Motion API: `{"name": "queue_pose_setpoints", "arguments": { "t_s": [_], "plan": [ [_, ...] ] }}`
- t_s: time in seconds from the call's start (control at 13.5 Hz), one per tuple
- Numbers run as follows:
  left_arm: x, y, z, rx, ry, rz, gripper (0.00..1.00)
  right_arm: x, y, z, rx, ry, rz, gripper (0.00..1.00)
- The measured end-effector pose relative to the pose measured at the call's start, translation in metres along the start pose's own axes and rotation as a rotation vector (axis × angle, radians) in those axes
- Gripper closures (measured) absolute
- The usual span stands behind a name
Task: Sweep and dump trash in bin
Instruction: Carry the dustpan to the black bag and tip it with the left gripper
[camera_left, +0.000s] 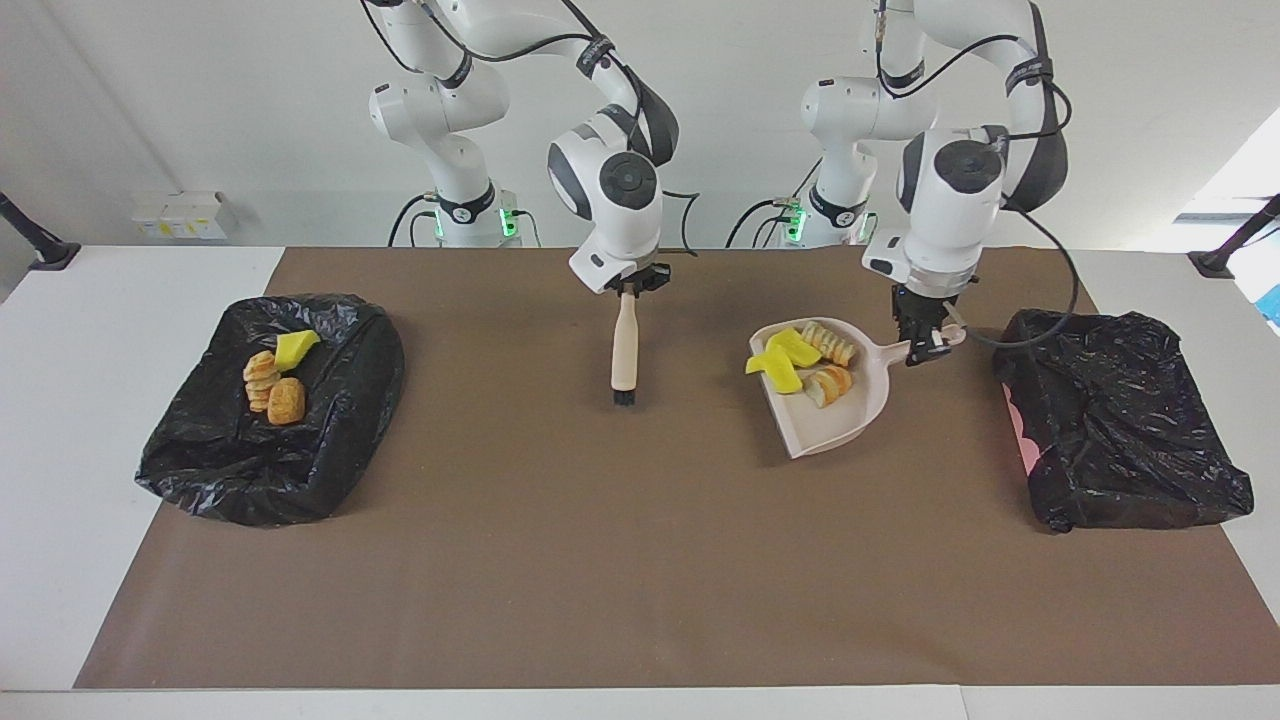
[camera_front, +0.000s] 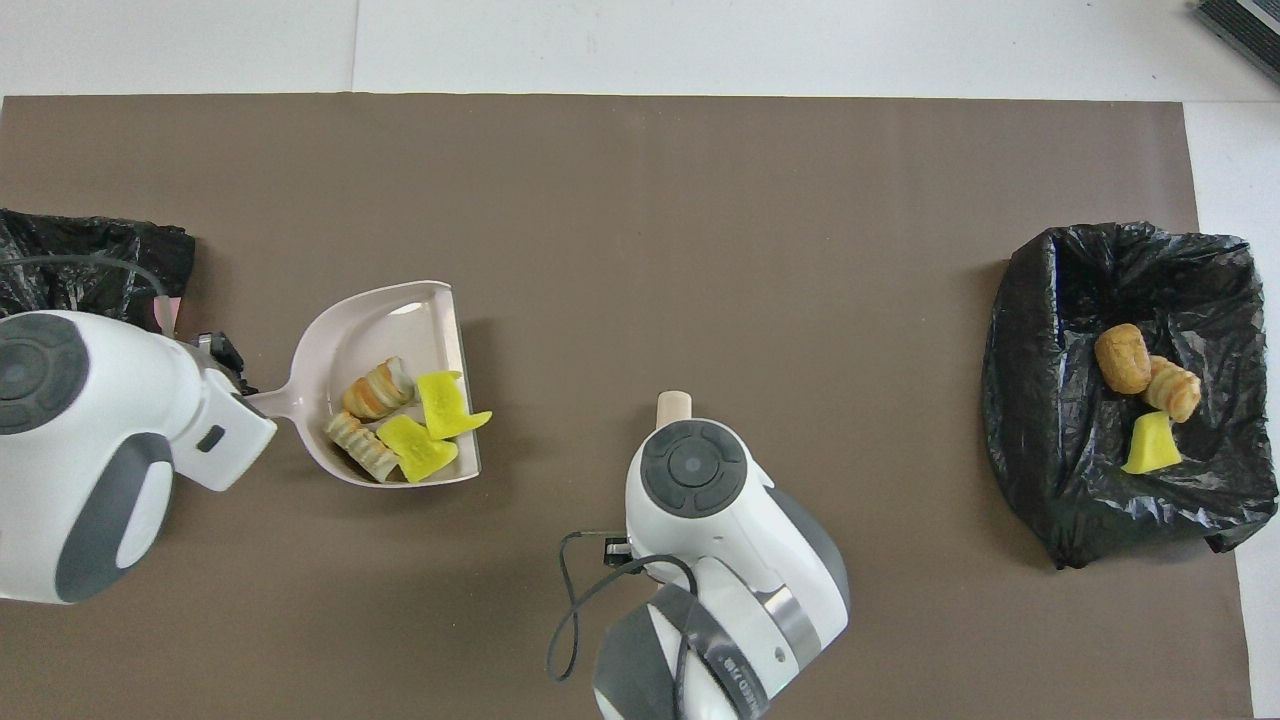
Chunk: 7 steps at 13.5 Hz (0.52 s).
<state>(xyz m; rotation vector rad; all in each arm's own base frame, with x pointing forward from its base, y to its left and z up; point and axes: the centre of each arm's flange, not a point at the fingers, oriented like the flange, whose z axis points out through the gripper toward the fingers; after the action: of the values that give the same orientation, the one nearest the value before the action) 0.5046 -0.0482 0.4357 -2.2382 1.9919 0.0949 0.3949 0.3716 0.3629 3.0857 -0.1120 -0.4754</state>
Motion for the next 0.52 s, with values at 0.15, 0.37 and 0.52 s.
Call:
{"name": "queue_pose_setpoints", "arguments": {
  "t_s": [0.15,0.37,0.52],
  "plan": [
    [-0.057,-0.010,-0.009,-0.011,0.037,-0.040,0.69,-0.027,-0.026,0.011,-0.005,0.020,-0.020,0.74],
    [-0.148,-0.022,-0.023,-0.001,0.088,-0.082,0.69,-0.053,-0.047,0.025,-0.016,0.031,-0.071,0.74],
    [-0.212,-0.026,-0.031,0.027,0.100,-0.165,0.69,-0.057,-0.048,0.032,-0.026,0.025,-0.078,0.74]
  ]
}}
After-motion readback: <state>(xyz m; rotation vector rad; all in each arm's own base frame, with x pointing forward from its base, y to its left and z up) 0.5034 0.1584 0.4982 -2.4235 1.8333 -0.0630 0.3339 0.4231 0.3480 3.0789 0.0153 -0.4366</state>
